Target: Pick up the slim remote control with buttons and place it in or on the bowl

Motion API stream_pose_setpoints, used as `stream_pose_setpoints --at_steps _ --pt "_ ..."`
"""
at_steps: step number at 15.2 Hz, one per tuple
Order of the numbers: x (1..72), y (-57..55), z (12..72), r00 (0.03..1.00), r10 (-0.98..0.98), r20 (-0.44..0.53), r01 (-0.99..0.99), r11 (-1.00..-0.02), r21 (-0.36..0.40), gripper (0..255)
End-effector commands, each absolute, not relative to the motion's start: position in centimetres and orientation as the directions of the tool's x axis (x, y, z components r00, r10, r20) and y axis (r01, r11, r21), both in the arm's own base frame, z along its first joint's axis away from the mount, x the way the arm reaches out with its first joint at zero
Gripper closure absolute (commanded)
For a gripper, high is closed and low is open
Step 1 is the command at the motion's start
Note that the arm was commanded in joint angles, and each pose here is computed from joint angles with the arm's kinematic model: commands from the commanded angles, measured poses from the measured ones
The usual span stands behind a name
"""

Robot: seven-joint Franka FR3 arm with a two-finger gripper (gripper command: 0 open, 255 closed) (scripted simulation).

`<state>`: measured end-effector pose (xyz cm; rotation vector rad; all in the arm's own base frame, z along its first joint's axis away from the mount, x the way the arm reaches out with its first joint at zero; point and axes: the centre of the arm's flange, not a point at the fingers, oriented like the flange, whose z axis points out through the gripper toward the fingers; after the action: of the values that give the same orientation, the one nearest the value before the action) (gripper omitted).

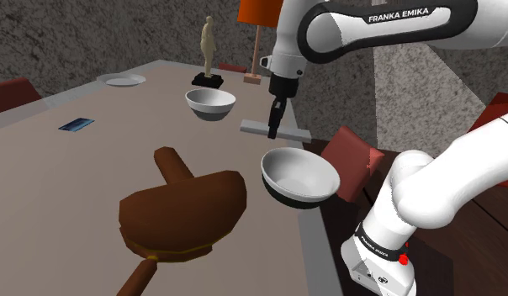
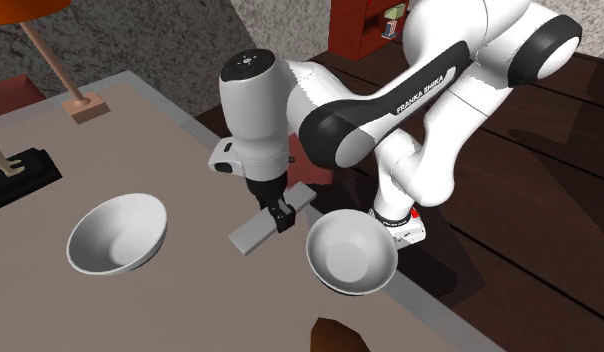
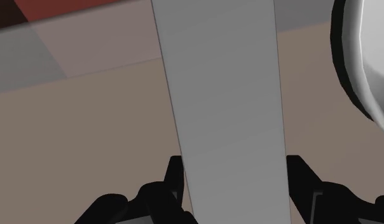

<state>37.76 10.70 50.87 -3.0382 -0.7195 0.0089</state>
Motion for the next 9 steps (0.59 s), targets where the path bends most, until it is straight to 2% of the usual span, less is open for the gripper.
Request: stream_pose_setpoints --at_steps 1,9 --pt "37.7 10.7 52.0 0.894 0.449 -0.001 0.448 -0.894 -0.02 255" --pt "37.7 10.7 56.2 0.894 0.449 -0.001 0.448 -0.894 -0.02 255"
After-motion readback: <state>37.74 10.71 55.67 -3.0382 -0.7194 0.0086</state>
